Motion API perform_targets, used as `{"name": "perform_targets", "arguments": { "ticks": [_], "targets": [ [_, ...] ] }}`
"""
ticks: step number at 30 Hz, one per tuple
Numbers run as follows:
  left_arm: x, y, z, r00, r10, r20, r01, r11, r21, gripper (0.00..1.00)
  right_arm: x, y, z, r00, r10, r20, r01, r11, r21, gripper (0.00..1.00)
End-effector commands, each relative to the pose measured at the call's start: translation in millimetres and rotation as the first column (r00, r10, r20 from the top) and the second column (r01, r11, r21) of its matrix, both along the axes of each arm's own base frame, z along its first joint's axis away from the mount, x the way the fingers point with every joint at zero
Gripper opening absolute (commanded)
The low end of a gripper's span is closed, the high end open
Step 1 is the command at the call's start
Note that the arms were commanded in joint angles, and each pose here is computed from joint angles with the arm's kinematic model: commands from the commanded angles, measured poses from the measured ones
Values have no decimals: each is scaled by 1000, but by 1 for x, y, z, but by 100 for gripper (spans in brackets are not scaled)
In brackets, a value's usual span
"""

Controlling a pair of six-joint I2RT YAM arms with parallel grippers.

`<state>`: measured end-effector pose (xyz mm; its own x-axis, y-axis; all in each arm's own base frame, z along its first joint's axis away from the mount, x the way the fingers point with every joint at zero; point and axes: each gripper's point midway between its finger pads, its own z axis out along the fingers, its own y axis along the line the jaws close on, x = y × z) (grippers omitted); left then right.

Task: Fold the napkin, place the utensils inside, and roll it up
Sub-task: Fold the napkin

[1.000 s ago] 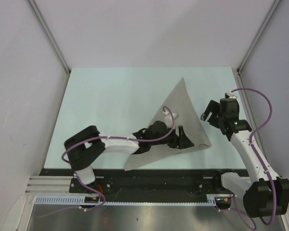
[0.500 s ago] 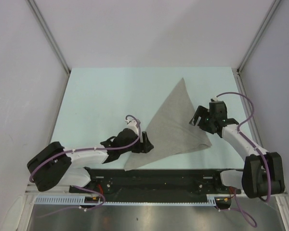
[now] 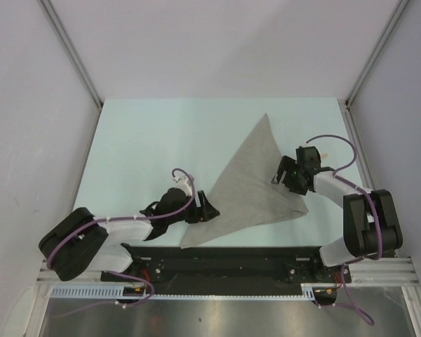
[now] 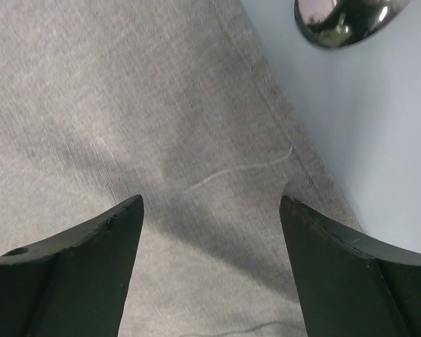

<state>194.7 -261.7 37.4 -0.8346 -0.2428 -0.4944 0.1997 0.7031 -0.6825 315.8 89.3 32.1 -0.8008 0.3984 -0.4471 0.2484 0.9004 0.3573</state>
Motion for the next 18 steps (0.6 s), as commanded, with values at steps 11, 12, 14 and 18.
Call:
{"name": "perform_targets", "arguments": {
  "ticks": [11, 12, 14, 18],
  "targets": [
    [-11, 57, -39, 995, 90, -46, -77, 972, 223, 79, 25, -8, -11, 999, -35, -2, 35, 997, -62, 84],
    [-9, 58, -36, 996, 89, -29, -80, 970, 229, 79, 27, -8, -9, 999, -34, 4, 34, 997, -64, 84],
    [-9, 60, -37, 996, 87, -27, -78, 967, 241, 80, 28, -7, -5, 1000, -22, 11, 23, 997, -67, 84],
    [-5, 56, -26, 999, 54, 9, -54, 972, 229, 80, 31, 4, 18, 996, 49, 69, -43, 996, -82, 84]
  ]
}}
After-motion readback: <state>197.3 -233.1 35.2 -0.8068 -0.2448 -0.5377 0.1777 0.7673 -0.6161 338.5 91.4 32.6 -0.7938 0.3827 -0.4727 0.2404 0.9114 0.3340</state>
